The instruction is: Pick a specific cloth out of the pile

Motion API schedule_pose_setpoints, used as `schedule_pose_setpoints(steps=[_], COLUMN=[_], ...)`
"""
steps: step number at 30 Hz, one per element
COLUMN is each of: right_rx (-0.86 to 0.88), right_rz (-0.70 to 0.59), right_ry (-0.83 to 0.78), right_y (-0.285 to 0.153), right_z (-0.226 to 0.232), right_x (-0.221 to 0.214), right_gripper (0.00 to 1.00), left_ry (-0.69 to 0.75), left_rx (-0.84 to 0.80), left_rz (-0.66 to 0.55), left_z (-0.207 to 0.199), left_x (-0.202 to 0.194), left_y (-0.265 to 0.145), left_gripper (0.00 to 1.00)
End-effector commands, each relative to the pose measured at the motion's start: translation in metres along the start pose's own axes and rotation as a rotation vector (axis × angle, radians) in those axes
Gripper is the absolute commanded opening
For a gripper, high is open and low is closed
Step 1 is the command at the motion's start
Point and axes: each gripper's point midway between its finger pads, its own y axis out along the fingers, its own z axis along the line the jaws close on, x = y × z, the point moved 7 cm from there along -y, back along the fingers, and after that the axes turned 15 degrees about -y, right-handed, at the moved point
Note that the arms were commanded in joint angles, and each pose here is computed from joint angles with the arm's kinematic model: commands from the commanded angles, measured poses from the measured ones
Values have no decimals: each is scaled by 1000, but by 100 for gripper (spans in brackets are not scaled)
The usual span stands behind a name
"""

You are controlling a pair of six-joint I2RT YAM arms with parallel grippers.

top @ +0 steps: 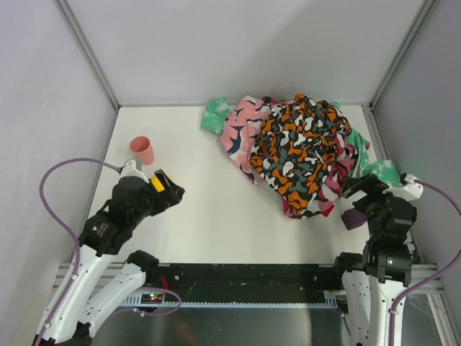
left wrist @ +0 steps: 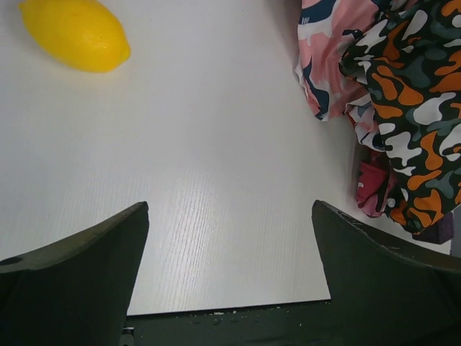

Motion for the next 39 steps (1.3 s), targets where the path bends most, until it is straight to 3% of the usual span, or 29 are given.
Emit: schedule_pose_setpoints(steps=[1, 9, 16, 19, 24, 29, 36, 39], right_rx=[63, 239, 651, 680, 492, 437, 475, 441], right_rz=[-109, -216, -251, -157, -16, 152, 354, 507], right_ry=[-23, -99, -262, -324, -656, -929, -1178, -1213], right_y=[-5, -8, -1, 17, 51, 81, 137, 163], right_z=[7, 24, 67, 89, 144, 205, 249, 255], right_x=[15, 28, 43, 38, 11, -35, -104, -135], right_gripper=[99, 99, 99, 99, 99, 99, 99, 99], left_ry=[-24, -24, -27, -27, -12, -5, -4, -2], left_rx=[33, 69, 102, 117, 119, 120, 135, 140], left_rz=[-16, -14, -13, -18, -15, -18, -8, -3], left_z=[5, 8, 10, 10, 8, 10, 13, 13], left_x=[1, -1, -1, 0, 1, 1, -2, -2], left_y=[-2, 5, 11, 13, 14, 14, 18, 19], left_gripper=[100, 100, 100, 100, 100, 100, 100, 100])
